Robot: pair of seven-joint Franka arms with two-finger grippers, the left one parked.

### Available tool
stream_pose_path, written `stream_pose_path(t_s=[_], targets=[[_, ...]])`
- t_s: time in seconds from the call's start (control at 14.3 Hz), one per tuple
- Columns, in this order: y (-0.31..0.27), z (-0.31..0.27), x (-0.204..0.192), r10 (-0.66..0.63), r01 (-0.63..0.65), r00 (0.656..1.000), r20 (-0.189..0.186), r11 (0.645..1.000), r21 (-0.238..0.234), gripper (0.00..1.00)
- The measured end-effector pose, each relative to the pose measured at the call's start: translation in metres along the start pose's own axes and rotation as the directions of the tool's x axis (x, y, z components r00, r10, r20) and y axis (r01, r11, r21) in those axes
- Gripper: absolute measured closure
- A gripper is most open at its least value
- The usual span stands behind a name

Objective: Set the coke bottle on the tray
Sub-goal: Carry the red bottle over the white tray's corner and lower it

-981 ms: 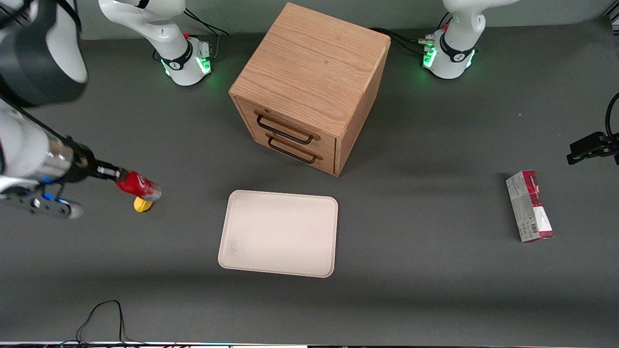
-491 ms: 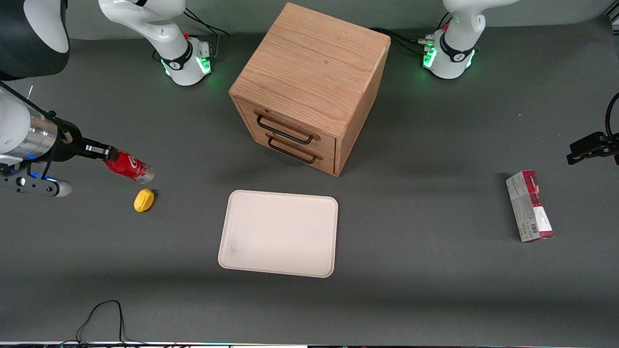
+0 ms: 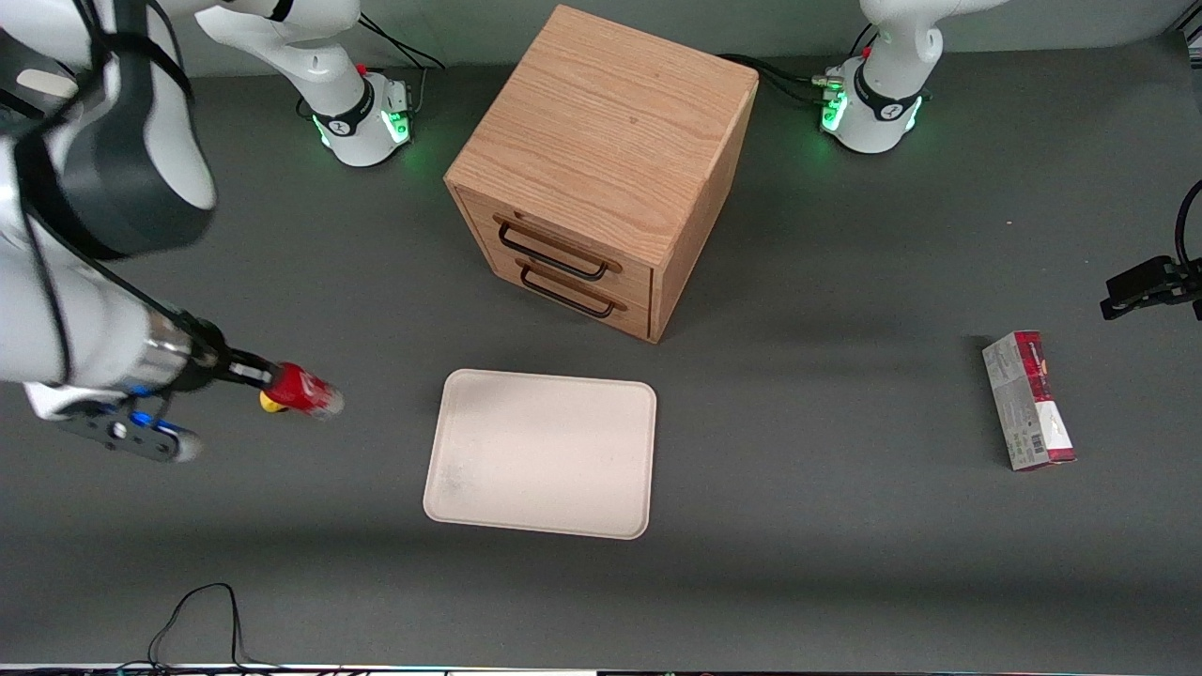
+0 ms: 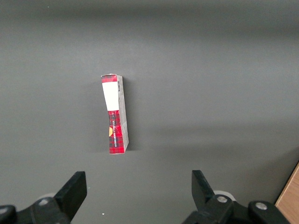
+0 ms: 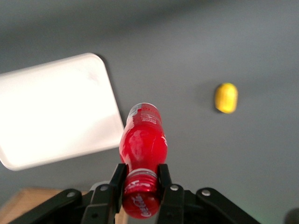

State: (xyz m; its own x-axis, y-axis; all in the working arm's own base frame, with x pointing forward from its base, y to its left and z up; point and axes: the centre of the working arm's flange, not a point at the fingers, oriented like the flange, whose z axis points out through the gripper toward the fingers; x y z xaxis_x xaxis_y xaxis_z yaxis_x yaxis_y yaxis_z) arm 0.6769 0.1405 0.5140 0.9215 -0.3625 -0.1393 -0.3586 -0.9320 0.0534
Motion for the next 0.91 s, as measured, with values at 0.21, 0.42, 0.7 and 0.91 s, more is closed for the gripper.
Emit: stream_pose_path(t_s=[0.21,0.42,0.7,0.91], targets=[[-0.055,0.040,0.000,0.067,-0.066,0.997,-0.024,0.997,0.030,0.67],[-0.095,0.071,-0.009,0.095,-0.095,0.994,-0.045,0.995,0.010,0.67],[-0.101,0.107,0.004,0.104,-0.105,0.994,-0.043,0.994,-0.016,0.67],[-0.100,0.114,0.009,0.109,-0.110,0.993,-0.042,0.994,-0.018,0.67]])
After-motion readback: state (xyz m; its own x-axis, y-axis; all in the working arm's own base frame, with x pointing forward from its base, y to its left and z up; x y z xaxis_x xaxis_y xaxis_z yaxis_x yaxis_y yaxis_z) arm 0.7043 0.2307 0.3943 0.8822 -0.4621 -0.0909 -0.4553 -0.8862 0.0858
